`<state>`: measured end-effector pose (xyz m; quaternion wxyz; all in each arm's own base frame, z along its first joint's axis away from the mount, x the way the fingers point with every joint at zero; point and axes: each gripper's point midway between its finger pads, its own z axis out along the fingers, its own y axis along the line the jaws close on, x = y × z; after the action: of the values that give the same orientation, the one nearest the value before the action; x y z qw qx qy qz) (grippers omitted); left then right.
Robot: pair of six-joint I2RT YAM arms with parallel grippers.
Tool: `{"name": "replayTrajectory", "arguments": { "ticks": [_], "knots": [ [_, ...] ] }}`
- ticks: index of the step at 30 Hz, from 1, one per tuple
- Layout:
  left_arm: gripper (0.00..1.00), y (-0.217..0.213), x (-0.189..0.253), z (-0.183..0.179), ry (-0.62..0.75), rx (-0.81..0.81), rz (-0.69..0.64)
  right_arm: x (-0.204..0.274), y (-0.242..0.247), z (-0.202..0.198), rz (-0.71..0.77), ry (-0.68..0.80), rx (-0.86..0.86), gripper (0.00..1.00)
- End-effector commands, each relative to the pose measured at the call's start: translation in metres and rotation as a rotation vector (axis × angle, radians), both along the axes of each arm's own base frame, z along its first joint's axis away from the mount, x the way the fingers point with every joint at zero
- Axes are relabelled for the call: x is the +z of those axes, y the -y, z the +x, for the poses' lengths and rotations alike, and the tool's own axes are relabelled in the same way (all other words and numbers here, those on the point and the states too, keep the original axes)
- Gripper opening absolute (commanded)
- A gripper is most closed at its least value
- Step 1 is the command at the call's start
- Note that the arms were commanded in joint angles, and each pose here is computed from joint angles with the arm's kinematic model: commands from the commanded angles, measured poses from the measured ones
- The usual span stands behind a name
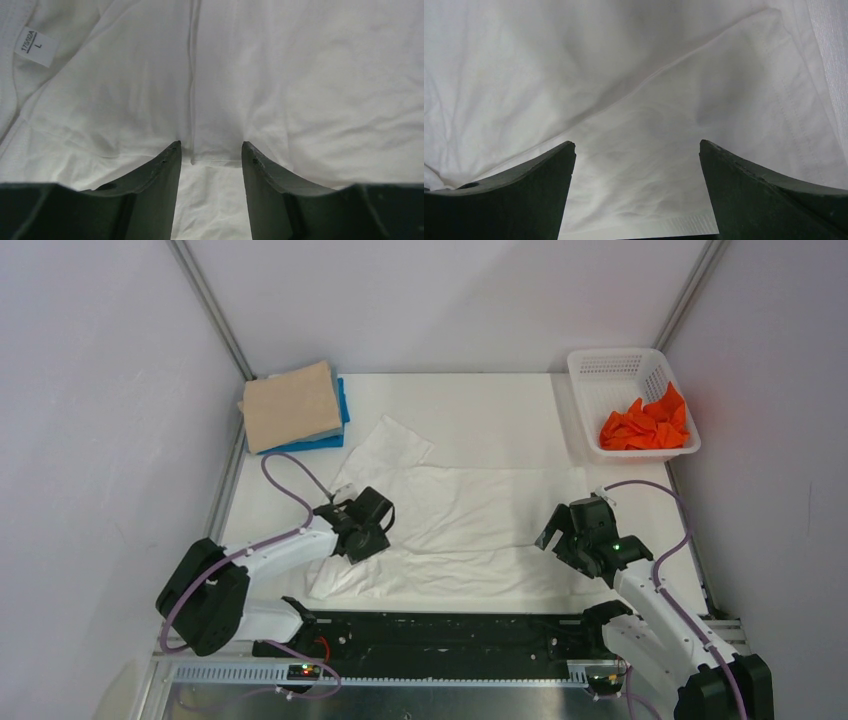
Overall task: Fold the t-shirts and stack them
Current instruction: Fold the flattened tshirt in 1/3 of the way
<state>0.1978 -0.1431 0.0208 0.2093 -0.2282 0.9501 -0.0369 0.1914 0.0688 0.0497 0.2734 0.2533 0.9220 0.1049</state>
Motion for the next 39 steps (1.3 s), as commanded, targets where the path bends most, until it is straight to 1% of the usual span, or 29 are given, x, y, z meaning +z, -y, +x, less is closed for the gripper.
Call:
{"name": "replayTrajectory", "arguments": {
  "ticks": [1, 7, 10, 18, 20, 29, 33, 37, 39],
  "knots": [
    [0.52, 0.010, 0.017, 0.015, 0.059, 0.000, -0.019, 0.000, 0.003, 0.003, -0.015, 0.011, -0.008, 0.98],
    [0.52, 0.007, 0.023, 0.017, 0.095, 0.012, -0.023, 0.000, 0.004, 0.003, -0.016, 0.012, -0.013, 0.98],
    [0.51, 0.007, 0.019, 0.016, 0.077, 0.006, -0.012, -0.001, 0.003, 0.003, -0.010, 0.013, -0.011, 0.98],
    [0.47, 0.014, 0.007, 0.014, 0.032, -0.020, -0.003, -0.003, 0.003, 0.002, -0.014, 0.005, -0.009, 0.98],
    [0.43, 0.015, 0.009, 0.015, 0.038, -0.020, -0.009, -0.003, 0.004, 0.002, -0.016, 0.006, -0.011, 0.98],
    [0.42, 0.019, 0.021, 0.023, 0.081, -0.041, -0.010, -0.005, 0.001, 0.004, -0.008, -0.001, -0.006, 0.98],
    [0.36, 0.020, 0.018, 0.023, 0.072, -0.042, -0.006, -0.005, 0.001, 0.004, -0.009, -0.002, -0.006, 0.98],
    [0.24, 0.022, 0.020, 0.027, 0.079, -0.050, 0.002, -0.004, 0.001, 0.004, -0.006, 0.003, -0.006, 0.98],
    [0.22, 0.026, 0.025, 0.033, 0.090, -0.056, 0.002, -0.004, 0.001, 0.004, -0.005, 0.004, -0.004, 1.00]
  ]
}}
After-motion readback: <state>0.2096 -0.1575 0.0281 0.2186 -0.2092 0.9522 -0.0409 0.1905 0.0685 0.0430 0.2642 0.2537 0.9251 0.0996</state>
